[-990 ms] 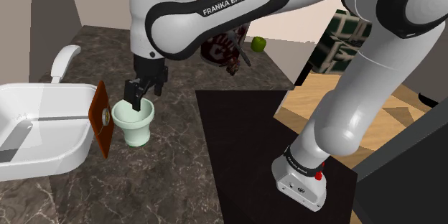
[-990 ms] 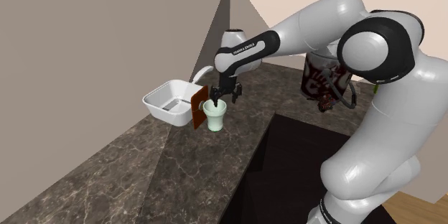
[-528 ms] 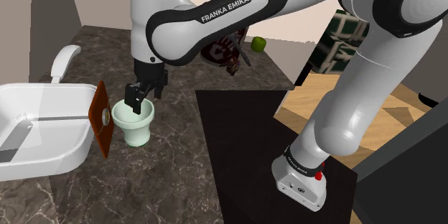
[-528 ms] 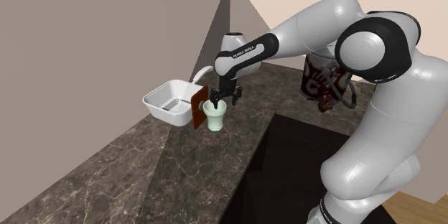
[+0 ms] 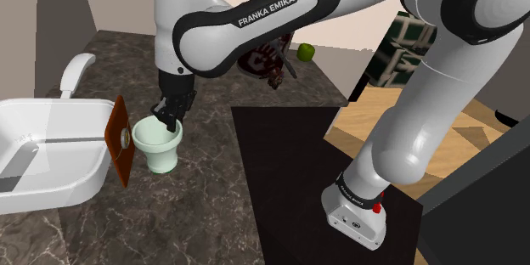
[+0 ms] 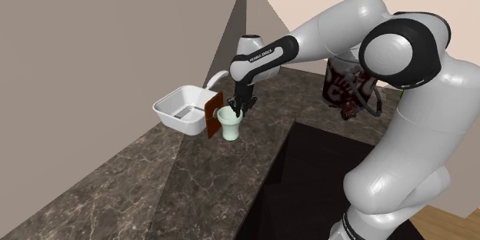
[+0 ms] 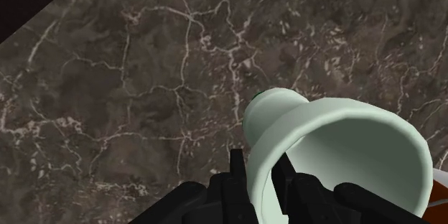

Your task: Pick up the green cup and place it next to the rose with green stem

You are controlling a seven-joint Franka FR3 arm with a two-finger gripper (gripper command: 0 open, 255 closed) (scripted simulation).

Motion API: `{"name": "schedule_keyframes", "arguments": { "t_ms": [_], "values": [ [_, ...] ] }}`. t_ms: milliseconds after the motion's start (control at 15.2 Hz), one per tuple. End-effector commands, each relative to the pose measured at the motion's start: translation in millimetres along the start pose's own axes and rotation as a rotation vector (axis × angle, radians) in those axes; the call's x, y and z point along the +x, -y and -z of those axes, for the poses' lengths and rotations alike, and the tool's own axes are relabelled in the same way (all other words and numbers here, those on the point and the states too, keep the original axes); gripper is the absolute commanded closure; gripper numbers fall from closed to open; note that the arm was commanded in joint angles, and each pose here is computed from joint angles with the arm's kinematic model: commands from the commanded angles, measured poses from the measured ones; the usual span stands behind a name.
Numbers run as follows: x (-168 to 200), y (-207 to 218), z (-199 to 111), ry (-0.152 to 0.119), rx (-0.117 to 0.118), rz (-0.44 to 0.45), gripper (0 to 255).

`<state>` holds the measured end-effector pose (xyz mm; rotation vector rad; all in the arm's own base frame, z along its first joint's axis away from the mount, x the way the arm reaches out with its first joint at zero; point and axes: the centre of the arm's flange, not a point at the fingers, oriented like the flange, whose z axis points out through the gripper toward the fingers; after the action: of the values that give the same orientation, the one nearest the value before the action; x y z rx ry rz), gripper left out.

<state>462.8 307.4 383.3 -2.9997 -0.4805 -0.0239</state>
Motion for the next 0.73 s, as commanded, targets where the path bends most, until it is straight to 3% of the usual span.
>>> {"name": "schedule_keyframes", "arguments": {
  "t_ms": [0, 198, 660],
  "values": [
    [0, 0, 0, 0.001, 0.000, 0.000, 255],
    [0, 0, 0, 0.001, 0.000, 0.000, 255],
    [1, 3, 36, 0.001, 0.000, 0.000, 255]
  ]
}}
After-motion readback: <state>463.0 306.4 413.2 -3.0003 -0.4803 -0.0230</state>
